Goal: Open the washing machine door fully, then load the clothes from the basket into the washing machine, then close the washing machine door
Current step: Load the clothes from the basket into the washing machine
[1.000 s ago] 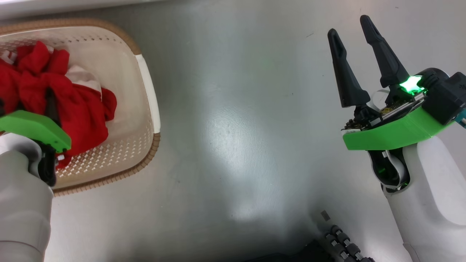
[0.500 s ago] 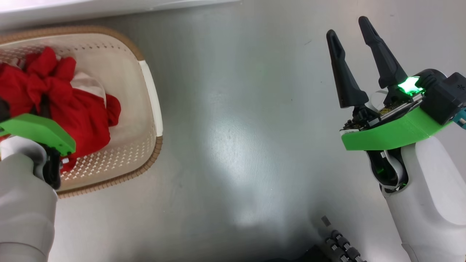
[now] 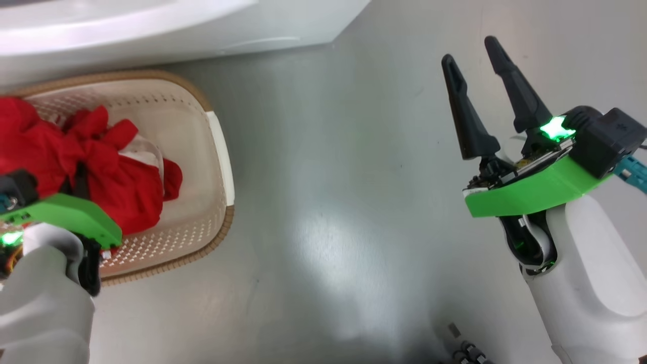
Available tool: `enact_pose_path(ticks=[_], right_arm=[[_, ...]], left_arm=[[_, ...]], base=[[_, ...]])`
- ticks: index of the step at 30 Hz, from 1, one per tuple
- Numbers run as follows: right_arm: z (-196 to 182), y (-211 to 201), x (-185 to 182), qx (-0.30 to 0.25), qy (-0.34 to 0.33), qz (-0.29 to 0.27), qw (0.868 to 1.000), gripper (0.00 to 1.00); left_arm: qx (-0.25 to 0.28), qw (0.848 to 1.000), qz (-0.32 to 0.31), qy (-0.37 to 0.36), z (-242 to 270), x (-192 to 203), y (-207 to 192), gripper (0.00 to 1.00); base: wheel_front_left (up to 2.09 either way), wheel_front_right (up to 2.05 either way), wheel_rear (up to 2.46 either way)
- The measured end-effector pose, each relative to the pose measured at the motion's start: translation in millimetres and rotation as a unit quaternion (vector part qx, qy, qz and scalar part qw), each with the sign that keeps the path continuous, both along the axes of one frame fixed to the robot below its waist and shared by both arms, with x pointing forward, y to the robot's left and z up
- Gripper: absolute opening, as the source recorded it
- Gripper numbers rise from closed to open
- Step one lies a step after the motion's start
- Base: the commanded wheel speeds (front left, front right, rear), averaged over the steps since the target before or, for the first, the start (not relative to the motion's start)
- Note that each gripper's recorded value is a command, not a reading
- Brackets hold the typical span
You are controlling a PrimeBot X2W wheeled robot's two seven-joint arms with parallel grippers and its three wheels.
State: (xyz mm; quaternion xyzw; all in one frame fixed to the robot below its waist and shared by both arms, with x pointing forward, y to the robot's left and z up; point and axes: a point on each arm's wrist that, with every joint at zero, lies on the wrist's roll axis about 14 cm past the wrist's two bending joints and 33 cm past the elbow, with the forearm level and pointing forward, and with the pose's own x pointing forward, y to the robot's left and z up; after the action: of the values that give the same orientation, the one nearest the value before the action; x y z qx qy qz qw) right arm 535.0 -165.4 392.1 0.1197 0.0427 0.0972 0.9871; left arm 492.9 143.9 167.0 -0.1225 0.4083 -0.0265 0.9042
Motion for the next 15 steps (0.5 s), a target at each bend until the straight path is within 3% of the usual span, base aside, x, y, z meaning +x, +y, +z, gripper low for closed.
enact_pose_path(ticks=[15], right_arm=[[44, 3, -19, 0.015, -0.026, -0.003, 1.000, 1.00]], left_arm=[[-0.012, 0.997, 0.009, -0.081, 68, -3, 9, 0.00]], base=[[0.00, 0.00, 0.00]])
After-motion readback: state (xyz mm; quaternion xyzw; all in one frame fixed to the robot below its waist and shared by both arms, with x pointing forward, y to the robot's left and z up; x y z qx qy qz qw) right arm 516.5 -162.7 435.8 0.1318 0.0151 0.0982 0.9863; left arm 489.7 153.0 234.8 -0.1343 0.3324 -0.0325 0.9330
